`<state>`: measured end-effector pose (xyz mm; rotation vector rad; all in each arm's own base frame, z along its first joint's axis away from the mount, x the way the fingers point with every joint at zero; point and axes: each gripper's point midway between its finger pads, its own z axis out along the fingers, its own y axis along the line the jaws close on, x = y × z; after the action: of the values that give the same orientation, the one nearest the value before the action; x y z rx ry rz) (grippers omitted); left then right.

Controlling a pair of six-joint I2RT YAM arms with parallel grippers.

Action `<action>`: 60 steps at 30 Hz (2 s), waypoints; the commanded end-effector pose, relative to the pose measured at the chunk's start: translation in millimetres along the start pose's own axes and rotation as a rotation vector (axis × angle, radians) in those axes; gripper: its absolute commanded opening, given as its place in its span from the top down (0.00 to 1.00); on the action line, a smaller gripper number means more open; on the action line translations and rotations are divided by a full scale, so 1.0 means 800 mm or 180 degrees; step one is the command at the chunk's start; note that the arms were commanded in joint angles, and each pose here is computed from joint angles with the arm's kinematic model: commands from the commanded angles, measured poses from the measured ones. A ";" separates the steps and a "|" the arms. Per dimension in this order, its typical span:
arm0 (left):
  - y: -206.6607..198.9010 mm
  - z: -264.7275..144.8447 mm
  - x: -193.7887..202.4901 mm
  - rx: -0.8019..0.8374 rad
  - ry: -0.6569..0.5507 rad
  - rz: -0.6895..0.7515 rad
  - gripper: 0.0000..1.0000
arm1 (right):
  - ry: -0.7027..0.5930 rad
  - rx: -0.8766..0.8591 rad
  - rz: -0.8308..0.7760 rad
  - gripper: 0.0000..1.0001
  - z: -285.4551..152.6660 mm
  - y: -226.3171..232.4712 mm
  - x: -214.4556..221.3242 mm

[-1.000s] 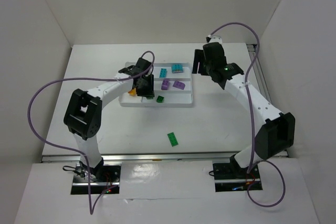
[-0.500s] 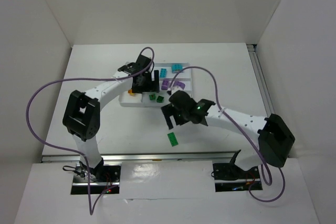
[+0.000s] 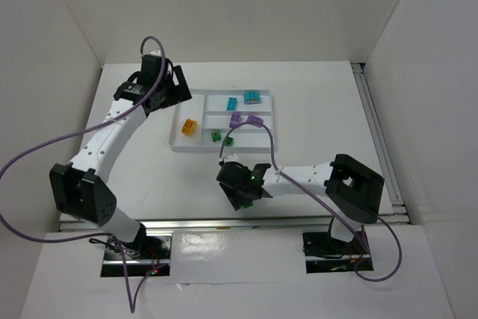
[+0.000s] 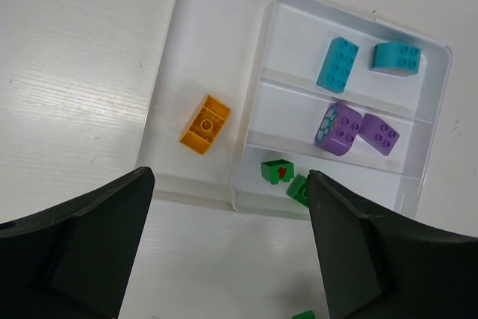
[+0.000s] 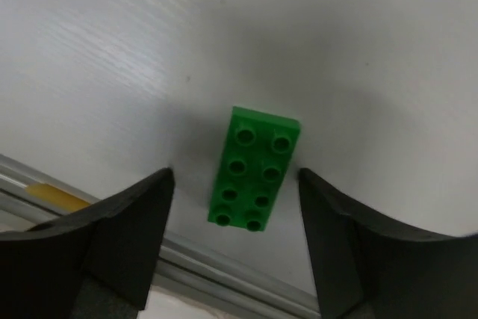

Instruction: Sort the legos into containers by color

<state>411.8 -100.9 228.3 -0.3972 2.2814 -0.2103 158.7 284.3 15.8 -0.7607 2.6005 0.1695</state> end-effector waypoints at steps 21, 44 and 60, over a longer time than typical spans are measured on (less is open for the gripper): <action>0.002 -0.044 -0.019 0.0153 -0.0228 -0.0161 0.05 | -0.1187 0.0299 0.0823 0.83 -0.065 -0.154 -0.236; -0.003 -0.021 0.009 0.0251 0.0026 -0.0097 0.05 | -0.1140 0.0186 0.1031 0.40 -0.001 -0.173 -0.269; -0.002 -0.017 0.011 0.0237 0.0050 -0.0065 0.05 | -0.1515 0.0536 0.1264 0.23 -0.079 -0.210 -0.284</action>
<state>393.6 -105.4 232.0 -0.4006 2.2841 -0.3018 387.5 252.2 116.0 -0.2188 2.3628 0.2165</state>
